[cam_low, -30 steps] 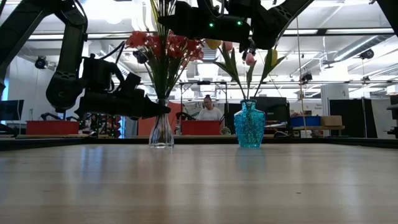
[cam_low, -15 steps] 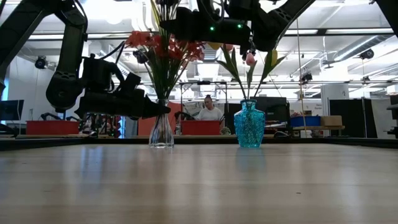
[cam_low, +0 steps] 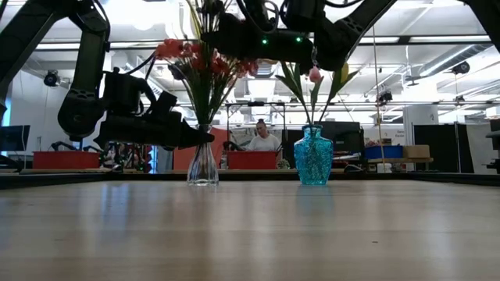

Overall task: Sort flowers into vase by color
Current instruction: Put the violet flowers into the transparent vase

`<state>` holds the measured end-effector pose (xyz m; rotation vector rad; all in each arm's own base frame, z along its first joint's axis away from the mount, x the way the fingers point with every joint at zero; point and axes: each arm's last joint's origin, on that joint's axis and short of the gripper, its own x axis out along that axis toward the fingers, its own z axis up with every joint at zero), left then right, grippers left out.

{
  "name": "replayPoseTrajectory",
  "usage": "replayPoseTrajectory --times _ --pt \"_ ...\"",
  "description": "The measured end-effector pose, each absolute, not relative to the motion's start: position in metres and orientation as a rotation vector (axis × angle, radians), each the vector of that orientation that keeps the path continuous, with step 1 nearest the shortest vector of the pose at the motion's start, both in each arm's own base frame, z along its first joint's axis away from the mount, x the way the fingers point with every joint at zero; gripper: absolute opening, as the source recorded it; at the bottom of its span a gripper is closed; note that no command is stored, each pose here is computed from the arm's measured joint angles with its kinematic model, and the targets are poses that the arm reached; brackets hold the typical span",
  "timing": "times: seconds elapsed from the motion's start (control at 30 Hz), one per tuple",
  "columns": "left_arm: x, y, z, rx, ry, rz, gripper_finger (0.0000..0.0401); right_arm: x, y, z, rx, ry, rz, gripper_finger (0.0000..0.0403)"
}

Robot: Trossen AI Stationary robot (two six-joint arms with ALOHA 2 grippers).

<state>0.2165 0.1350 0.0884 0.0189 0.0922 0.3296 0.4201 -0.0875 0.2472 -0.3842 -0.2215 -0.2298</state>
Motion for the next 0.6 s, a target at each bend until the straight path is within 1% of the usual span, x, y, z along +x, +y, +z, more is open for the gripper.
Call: replayPoseTrajectory --times 0.17,0.37,0.6 --pt "0.217 0.135 0.088 0.017 0.092 0.33 0.0107 0.42 -0.091 0.246 -0.338 -0.206 -0.233 0.0018" --pt "0.217 0.135 0.088 0.016 0.092 0.33 0.0107 0.421 -0.093 0.239 -0.273 -0.136 -0.261 0.0018" --pt "0.216 0.135 0.088 0.016 0.092 0.33 0.0107 0.421 -0.095 0.232 -0.247 -0.057 -0.287 0.0018"
